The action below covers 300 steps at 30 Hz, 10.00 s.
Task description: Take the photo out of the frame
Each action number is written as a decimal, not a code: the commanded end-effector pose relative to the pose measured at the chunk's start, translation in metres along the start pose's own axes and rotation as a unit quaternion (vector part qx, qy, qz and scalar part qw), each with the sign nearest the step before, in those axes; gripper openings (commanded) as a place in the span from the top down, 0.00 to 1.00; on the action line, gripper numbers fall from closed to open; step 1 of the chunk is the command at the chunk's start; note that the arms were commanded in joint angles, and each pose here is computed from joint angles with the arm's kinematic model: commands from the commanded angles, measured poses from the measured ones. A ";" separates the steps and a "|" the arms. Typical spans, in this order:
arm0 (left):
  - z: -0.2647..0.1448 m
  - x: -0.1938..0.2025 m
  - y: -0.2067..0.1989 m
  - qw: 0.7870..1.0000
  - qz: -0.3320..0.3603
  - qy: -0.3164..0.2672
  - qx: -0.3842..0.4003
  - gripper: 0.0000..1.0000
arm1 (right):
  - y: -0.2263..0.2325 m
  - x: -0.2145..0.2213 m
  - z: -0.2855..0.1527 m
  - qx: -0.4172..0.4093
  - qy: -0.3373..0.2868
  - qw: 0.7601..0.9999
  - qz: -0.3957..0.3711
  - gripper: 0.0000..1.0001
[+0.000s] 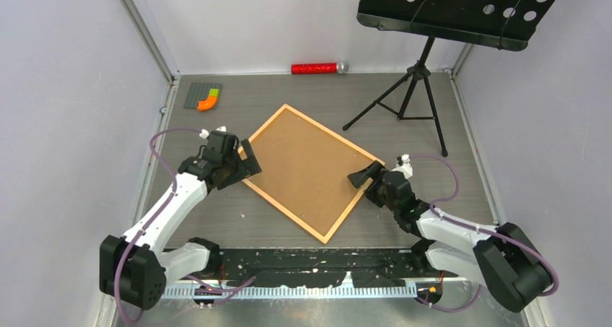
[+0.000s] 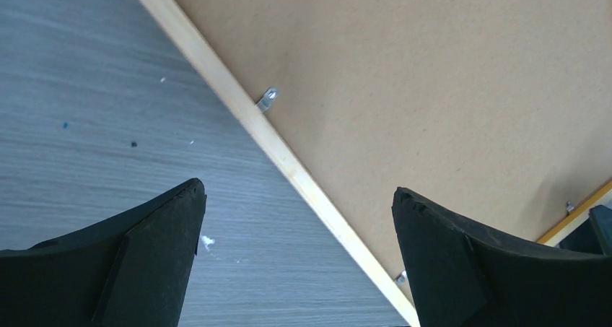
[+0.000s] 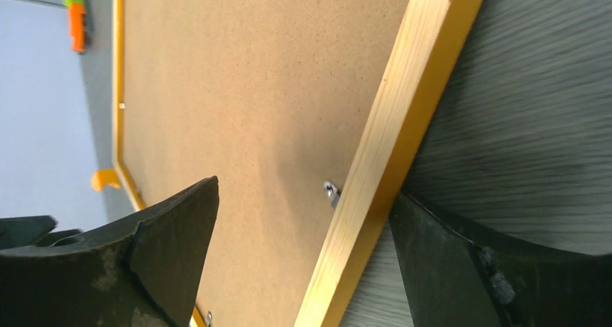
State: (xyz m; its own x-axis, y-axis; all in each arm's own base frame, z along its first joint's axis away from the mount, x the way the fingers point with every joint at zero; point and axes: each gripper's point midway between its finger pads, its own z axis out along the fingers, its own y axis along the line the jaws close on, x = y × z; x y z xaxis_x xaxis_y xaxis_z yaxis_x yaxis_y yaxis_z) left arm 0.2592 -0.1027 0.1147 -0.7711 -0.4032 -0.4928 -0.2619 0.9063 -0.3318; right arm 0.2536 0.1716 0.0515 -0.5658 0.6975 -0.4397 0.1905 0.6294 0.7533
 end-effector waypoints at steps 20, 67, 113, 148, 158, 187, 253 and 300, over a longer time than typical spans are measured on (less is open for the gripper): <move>0.062 0.030 0.004 0.995 -0.102 0.023 0.006 0.02 | 0.058 -0.113 0.072 0.069 -0.037 0.925 -0.372 0.04; 0.146 -0.054 -0.039 0.983 0.157 0.095 0.002 1.00 | -0.011 -0.019 0.046 0.003 0.162 0.936 -0.311 0.12; 0.134 -0.025 -0.028 0.976 0.169 0.137 0.015 1.00 | 0.180 0.208 0.043 -0.451 0.222 0.445 -0.742 0.50; 0.130 -0.005 -0.005 0.978 0.135 0.159 -0.032 1.00 | 0.128 0.222 0.083 -0.282 0.238 0.580 -0.726 0.95; 0.121 0.002 0.009 0.979 0.104 0.159 -0.069 1.00 | 0.101 0.198 0.088 -0.153 0.212 0.680 -0.685 0.95; 0.105 0.017 0.011 0.984 0.048 0.159 -0.070 1.00 | 0.068 0.140 0.092 0.096 0.105 0.804 -0.577 0.95; 0.127 -0.030 -0.030 0.978 0.053 0.199 0.020 0.64 | 0.193 0.144 0.132 -0.308 0.188 0.481 -0.799 0.29; 0.096 0.056 -0.040 0.961 0.023 0.266 0.077 1.00 | 0.194 0.167 0.155 -0.313 0.196 0.421 -0.829 0.42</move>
State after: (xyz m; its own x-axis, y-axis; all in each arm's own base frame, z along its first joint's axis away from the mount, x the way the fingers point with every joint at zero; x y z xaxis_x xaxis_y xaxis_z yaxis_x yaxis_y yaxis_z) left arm 0.3564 -0.1479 0.0248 -0.9132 -0.2740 -0.3016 -0.1483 0.9128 -0.3805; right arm 0.3100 0.4543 0.0438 0.3497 -0.7007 -0.6219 -0.9253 -0.1544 -0.3464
